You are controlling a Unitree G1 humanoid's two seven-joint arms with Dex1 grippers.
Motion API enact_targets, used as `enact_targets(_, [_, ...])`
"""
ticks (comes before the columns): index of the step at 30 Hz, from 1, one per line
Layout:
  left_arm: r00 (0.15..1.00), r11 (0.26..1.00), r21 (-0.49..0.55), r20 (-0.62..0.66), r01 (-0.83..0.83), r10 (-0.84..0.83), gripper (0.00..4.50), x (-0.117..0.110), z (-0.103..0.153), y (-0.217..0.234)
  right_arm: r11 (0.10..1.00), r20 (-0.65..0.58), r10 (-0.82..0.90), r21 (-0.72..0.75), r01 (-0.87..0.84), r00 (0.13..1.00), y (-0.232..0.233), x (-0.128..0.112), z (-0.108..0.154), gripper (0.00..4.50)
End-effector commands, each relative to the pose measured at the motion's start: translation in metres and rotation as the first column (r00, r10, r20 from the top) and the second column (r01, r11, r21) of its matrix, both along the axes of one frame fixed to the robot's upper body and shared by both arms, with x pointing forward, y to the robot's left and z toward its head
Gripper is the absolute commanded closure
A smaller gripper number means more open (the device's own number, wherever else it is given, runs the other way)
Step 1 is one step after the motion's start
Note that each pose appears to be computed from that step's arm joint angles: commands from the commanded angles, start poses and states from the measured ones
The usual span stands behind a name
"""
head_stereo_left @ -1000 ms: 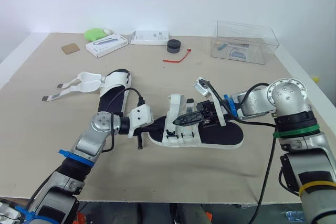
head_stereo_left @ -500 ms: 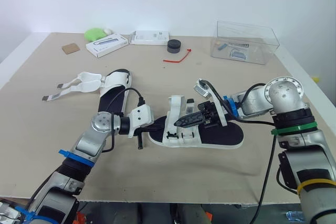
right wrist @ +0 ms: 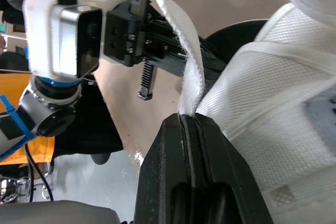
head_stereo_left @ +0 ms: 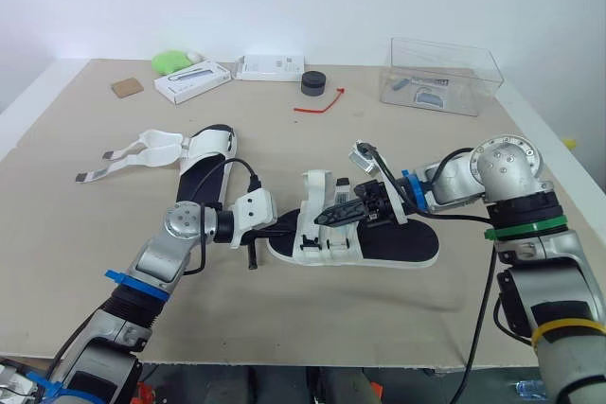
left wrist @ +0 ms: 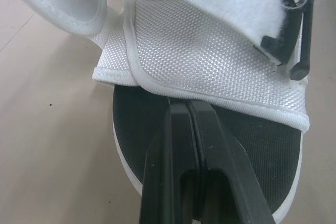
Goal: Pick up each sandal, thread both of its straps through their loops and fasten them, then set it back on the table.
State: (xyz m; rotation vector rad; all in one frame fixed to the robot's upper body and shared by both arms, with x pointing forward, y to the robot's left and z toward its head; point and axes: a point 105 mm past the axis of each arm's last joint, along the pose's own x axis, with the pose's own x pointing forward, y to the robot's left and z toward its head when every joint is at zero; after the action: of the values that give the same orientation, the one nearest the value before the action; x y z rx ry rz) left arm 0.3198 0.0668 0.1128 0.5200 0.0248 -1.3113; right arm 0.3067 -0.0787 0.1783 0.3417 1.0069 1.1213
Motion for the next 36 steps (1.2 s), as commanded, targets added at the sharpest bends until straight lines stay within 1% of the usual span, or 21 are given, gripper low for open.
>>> enact_targets(1, [1.000,0.999,0.047,-0.026,-0.011,0.013,4.50,-0.002,-0.012,0.005,0.997,0.015,0.047,0.066,-0.048,0.999,0.007,-0.003,0.020,4.33])
enact_targets(11, [0.999,0.999,0.050,-0.026,-0.020,0.022,4.50,-0.002,-0.012,0.007,0.999,-0.035,0.036,0.037,-0.035,0.999,0.004,-0.007,0.003,4.33])
enact_targets(17, [0.999,0.998,0.052,-0.026,-0.022,0.024,4.50,-0.002,-0.012,0.008,0.999,-0.039,0.020,0.039,-0.018,0.999,0.002,-0.004,0.003,4.33])
enact_targets(21, [0.999,0.998,0.051,-0.025,-0.024,0.025,4.50,-0.001,-0.011,0.007,1.000,-0.047,0.013,0.015,-0.013,0.999,-0.001,-0.005,-0.003,4.33])
enact_targets(36, [0.999,0.999,0.047,-0.027,-0.027,0.028,4.50,-0.002,-0.012,0.006,0.996,0.000,0.041,-0.081,-0.041,0.999,-0.006,-0.010,-0.013,4.33])
